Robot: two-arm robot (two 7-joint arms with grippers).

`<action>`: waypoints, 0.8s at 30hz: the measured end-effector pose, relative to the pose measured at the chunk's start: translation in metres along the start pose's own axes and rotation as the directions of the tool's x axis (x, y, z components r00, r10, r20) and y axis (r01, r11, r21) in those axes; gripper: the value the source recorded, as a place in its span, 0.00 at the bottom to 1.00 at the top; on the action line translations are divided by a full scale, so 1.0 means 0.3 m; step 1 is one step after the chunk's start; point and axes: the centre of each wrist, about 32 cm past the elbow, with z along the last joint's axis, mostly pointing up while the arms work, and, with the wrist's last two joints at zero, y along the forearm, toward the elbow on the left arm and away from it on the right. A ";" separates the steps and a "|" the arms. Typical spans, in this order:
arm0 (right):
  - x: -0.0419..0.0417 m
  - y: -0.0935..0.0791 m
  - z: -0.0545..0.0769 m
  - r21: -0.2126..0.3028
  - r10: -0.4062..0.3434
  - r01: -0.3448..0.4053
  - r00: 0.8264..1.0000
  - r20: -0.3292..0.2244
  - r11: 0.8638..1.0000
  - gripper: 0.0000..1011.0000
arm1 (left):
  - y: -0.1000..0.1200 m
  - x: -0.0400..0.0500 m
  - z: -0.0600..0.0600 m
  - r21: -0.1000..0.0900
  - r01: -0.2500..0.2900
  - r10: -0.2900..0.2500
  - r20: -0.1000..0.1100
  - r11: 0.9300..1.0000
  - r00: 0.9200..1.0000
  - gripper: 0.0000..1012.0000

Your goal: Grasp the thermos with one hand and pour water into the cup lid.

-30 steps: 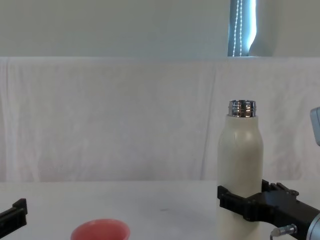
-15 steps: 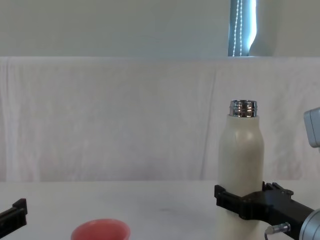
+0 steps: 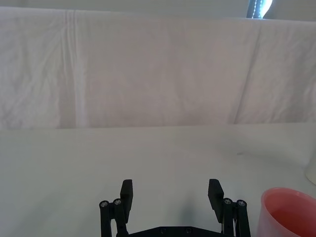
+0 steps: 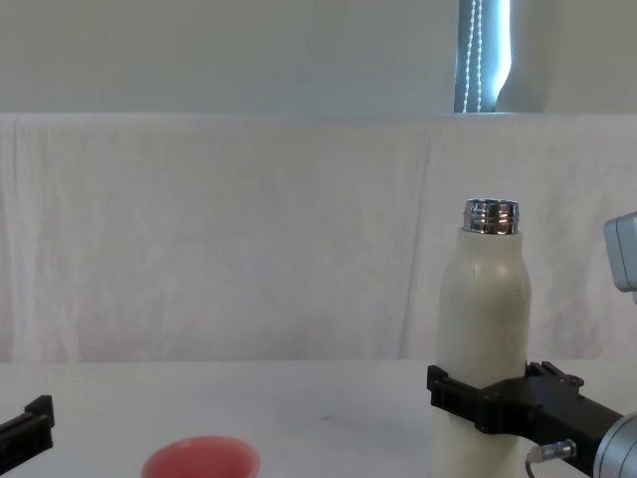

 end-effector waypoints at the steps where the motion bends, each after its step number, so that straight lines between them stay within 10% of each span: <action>1: 0.000 0.000 0.000 0.000 0.000 0.000 1.000 0.000 1.000 0.99 | 0.000 0.000 0.000 0.000 0.000 0.000 0.000 1.000 1.000 0.99; 24: 0.000 -0.002 0.000 -0.001 0.000 0.000 1.000 0.001 1.000 0.94 | 0.000 0.000 0.000 0.000 0.000 0.000 0.000 1.000 1.000 0.99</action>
